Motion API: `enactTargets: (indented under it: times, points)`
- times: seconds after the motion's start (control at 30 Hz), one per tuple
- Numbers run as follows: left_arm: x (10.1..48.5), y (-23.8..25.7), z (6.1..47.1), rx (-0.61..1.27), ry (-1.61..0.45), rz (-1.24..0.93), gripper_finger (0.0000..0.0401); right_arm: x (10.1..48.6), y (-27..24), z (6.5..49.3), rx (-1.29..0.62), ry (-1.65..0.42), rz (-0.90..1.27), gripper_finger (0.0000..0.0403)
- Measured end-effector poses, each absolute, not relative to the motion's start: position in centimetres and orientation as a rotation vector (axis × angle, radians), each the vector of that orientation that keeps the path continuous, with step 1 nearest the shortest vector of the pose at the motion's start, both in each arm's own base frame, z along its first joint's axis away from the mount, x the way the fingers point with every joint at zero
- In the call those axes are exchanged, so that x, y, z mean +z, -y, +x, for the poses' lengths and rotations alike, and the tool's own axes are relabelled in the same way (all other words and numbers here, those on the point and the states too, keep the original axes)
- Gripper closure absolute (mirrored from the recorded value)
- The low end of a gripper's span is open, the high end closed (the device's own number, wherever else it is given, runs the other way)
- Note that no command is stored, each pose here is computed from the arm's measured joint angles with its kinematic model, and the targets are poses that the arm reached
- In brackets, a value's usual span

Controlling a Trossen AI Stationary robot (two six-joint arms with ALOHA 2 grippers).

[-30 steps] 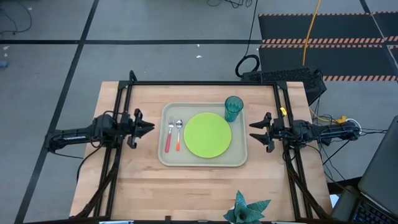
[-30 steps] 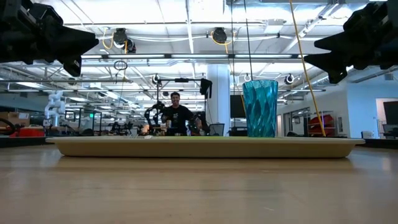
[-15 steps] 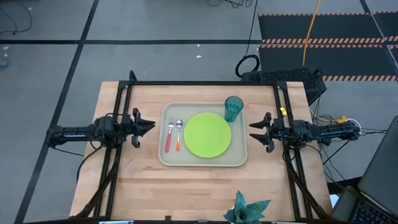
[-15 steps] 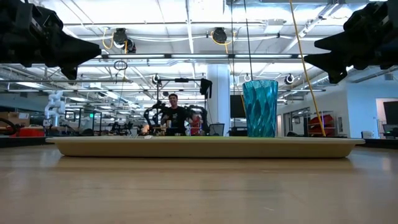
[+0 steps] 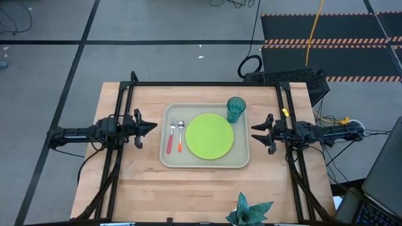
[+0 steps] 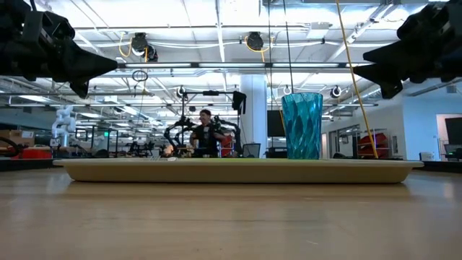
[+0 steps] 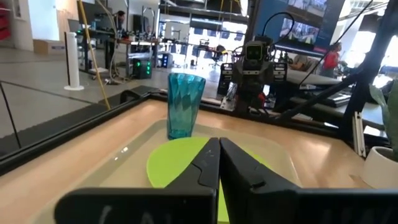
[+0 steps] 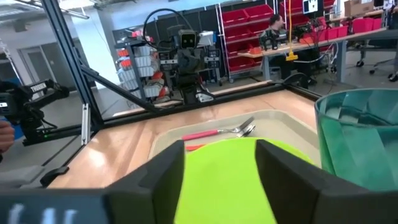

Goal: Pick and place plate/cup/fork/spoon on tray
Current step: Return to Home Position

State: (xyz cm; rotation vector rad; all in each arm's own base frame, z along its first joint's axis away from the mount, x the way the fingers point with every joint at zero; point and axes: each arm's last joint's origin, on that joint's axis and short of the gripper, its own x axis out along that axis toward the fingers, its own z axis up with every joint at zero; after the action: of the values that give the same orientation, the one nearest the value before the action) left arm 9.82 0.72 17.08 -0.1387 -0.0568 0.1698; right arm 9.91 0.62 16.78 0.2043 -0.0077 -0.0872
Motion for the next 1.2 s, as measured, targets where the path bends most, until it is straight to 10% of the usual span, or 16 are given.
enactTargets:
  times: [0.33, 1.2]
  points:
    - [16.88, -0.74, 9.83, 0.174, 0.031, -0.134, 0.0399, 16.56, -0.65, 10.09, -0.087, -0.023, 0.141, 0.0393]
    - [16.94, -0.71, 9.84, 0.165, 0.033, -0.032, 0.0378, 16.96, -0.65, 10.09, -0.084, 0.018, 0.128, 0.0403]
